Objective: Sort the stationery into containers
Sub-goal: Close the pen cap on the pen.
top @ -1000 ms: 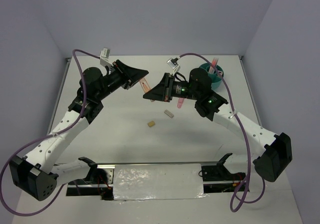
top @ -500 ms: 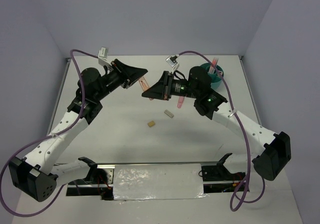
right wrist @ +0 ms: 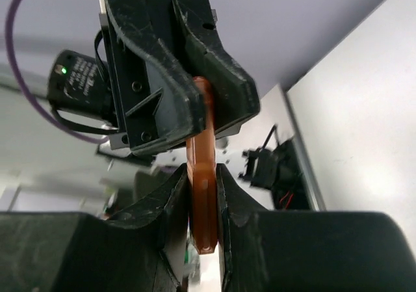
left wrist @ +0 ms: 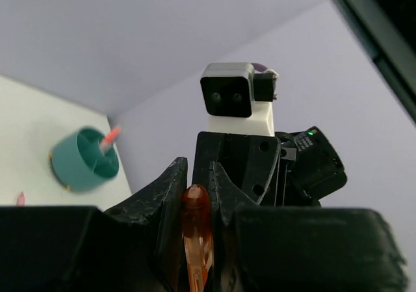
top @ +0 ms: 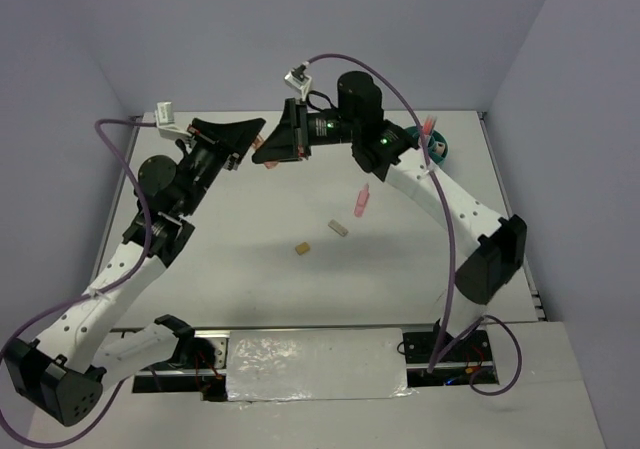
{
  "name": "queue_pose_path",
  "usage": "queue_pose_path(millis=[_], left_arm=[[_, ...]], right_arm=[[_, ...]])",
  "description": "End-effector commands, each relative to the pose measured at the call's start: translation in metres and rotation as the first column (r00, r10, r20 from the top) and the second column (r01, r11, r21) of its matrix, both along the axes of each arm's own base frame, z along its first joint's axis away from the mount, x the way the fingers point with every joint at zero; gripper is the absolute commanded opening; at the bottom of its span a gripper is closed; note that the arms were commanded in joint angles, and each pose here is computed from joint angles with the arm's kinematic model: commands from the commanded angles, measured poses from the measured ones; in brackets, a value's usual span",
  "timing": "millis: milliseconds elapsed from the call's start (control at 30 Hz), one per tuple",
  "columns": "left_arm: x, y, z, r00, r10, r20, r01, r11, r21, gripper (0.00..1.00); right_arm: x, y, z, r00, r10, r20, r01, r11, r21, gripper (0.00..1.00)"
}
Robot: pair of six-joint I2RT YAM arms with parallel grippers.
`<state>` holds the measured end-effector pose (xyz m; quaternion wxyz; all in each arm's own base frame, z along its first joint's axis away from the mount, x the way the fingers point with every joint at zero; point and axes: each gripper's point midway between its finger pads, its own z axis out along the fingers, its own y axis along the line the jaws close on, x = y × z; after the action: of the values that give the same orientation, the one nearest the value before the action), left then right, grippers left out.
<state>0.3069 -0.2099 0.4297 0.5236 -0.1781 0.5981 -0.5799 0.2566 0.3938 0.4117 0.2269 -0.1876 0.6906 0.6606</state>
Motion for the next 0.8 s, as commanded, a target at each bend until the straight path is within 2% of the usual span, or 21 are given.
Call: queue_pose_path(millis=[0,133,200,367,400,433,500,533,600,633,667,700,767], left_arm=[[-0.084,-0.063,-0.077,0.909,-0.391,-0.146,0.411,0.899,0.15,0.0],[-0.097,-0.059,-0.096,0.906,-0.381,-0.184,0.411,0.896,0.167,0.0],[-0.1,-0.055,-0.089,0.913,-0.378,-0.154,0.402,0.898,0.178,0.0],[-0.088,-0.051,-0.074,0.938,-0.322,-0.126,0.345,0.9,0.267,0.0],[-0.086,-0.05,-0.057,0.946,-0.316,-0.074,0.324,0.901,0.288,0.0],[-0.083,-0.05,-0.051,0.949,-0.311,-0.053,0.312,0.901,0.301,0.0],[-0.076,-0.05,-0.037,0.951,-0.31,-0.009,0.295,0.896,0.331,0.0],[-0.073,-0.05,-0.034,0.95,-0.311,0.002,0.292,0.894,0.339,0.0],[-0.066,-0.051,-0.026,0.944,-0.329,0.028,0.299,0.888,0.35,0.0],[-0.062,-0.051,-0.024,0.943,-0.332,0.036,0.299,0.888,0.351,0.0],[-0.058,-0.051,-0.024,0.938,-0.345,0.036,0.312,0.884,0.349,0.0],[-0.055,-0.051,-0.02,0.935,-0.35,0.059,0.31,0.885,0.346,0.0],[-0.046,-0.05,-0.021,0.934,-0.351,0.065,0.307,0.882,0.356,0.0]], right_arm=[[0.087,-0.004,0.078,0.941,-0.286,0.181,0.253,0.949,0.186,0.0],[0.097,0.002,0.097,0.939,-0.286,0.191,0.244,0.946,0.214,0.0],[0.096,0.003,0.093,0.941,-0.28,0.189,0.238,0.947,0.217,0.0],[0.087,0.004,0.055,0.957,-0.236,0.167,0.211,0.965,0.157,0.0],[0.079,-0.001,0.06,0.954,-0.232,0.192,0.2,0.965,0.172,0.0],[0.074,-0.001,0.035,0.962,-0.204,0.182,0.181,0.974,0.135,0.0],[0.062,-0.013,0.034,0.956,-0.201,0.215,0.172,0.974,0.146,0.0],[0.06,-0.016,0.01,0.961,-0.189,0.201,0.17,0.98,0.108,0.0],[0.051,-0.031,0.011,0.953,-0.192,0.236,0.165,0.978,0.129,0.0],[0.048,-0.036,-0.01,0.962,-0.184,0.2,0.165,0.98,0.108,0.0],[0.038,-0.044,0.0,0.956,-0.178,0.233,0.147,0.979,0.142,0.0],[0.035,-0.047,-0.018,0.965,-0.167,0.204,0.145,0.982,0.121,0.0],[0.029,-0.058,-0.018,0.958,-0.187,0.219,0.165,0.98,0.115,0.0]])
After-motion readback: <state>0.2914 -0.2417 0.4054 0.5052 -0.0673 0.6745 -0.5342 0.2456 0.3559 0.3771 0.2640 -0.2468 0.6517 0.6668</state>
